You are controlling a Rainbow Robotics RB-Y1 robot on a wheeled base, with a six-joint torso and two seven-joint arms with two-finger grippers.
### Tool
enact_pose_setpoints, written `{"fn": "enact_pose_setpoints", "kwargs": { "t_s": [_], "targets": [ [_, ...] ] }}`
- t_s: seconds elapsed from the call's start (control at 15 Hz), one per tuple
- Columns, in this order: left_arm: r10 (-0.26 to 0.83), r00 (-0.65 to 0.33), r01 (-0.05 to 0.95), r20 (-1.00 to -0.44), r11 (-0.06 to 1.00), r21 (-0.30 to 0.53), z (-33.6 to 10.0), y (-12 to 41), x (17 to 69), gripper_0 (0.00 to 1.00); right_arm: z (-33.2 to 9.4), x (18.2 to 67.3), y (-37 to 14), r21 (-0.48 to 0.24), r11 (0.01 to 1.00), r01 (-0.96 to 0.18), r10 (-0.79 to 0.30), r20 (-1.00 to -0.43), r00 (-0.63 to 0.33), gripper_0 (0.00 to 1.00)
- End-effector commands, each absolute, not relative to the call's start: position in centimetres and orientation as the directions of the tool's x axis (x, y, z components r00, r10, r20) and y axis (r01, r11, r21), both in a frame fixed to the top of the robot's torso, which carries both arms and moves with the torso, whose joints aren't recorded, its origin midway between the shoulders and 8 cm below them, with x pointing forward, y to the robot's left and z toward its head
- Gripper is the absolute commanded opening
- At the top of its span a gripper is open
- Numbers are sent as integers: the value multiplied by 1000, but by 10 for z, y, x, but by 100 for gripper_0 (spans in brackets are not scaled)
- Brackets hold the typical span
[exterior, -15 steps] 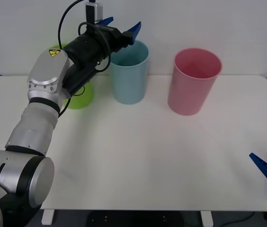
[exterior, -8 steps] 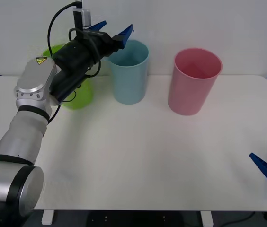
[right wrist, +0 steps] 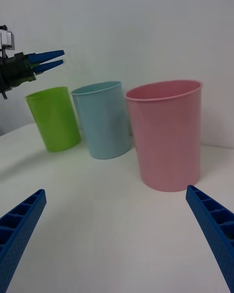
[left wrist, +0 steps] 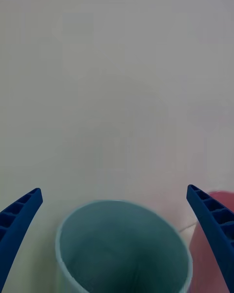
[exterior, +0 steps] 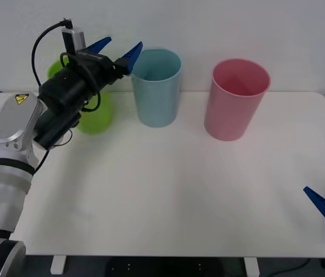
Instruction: Grasp the object on the table and drop it into the matching bin: aluminum can to the light blue bin, PET bottle to the pink bin.
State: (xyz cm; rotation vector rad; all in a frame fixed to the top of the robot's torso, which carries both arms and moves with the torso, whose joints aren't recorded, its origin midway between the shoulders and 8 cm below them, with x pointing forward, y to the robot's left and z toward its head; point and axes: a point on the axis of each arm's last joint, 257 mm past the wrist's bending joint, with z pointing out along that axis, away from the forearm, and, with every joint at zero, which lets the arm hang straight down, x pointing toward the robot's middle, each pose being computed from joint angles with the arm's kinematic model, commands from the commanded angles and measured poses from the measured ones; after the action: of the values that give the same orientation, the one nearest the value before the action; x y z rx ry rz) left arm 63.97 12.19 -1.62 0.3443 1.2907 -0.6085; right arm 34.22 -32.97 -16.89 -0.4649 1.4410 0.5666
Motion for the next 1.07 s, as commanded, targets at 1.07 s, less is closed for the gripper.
{"fn": "enact_pose_setpoints", "kwargs": {
  "t_s": [1.07],
  "targets": [
    [-70,202,563,-977,824,57,-68,280,511,100,-169,342,-330,39,785,-618,82,-996,41,100]
  ]
}}
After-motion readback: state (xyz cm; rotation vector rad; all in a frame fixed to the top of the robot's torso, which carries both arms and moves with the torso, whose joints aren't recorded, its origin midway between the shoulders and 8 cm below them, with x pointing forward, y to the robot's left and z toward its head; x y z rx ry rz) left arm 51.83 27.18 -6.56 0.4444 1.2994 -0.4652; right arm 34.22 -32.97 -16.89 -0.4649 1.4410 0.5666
